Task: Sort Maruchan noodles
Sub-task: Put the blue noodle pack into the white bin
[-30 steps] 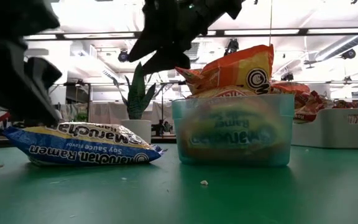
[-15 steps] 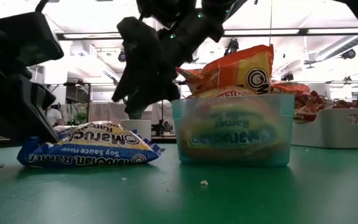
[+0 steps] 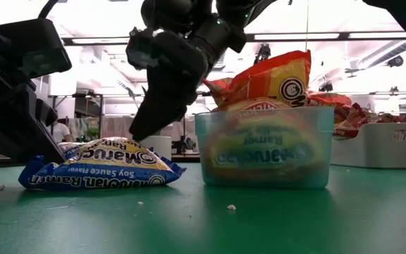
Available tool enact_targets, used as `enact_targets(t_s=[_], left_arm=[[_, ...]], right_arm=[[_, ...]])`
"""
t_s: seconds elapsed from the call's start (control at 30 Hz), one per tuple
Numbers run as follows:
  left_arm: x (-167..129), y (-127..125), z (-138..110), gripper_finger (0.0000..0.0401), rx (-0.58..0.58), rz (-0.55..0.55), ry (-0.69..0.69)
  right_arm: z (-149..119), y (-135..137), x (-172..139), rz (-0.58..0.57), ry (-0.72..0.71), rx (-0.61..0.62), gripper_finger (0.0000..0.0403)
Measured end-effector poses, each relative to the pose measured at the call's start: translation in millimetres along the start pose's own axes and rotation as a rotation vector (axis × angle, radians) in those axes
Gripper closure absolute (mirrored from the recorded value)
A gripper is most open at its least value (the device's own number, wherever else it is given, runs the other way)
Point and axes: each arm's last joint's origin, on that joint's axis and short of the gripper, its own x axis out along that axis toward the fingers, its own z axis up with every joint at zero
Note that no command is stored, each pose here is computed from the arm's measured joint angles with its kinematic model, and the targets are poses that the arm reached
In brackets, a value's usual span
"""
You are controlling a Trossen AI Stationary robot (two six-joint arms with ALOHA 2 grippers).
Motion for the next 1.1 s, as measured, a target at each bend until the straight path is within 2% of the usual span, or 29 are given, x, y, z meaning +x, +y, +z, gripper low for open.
enact_targets(t_s=[0.17,0.33,0.77,0.93,1.1], left_arm=[[-0.1,-1.2,0.9,0.0401,-0.005,0.002,-0.005],[0.0,-1.1,1.0,0.0401,-0.005,0.007,-0.012],[0.1,-0.3,1.2,0.0401,-0.016,0.017,-0.025],[0.1,-0.1,1.5,0.0401,-0.035,0.024,-0.037],[-1.6,-2.2,3.6,0.0401,-0.043,0.022,-0.041]], right_arm=[[0.7,-1.0,1.3,0.04,-0.016,0.016,0.0202],[1.2,-1.8,15.8,0.046,-0.071,0.035,0.0202],[-12.0,-6.0,45.9,0.052,-0.043,0.039,0.0207],[-13.1,-6.3,47.8,0.055,-0.042,0.026,0.0247],[-10.3,-5.3,43.2,0.052,-0.049,0.003,0.0327]])
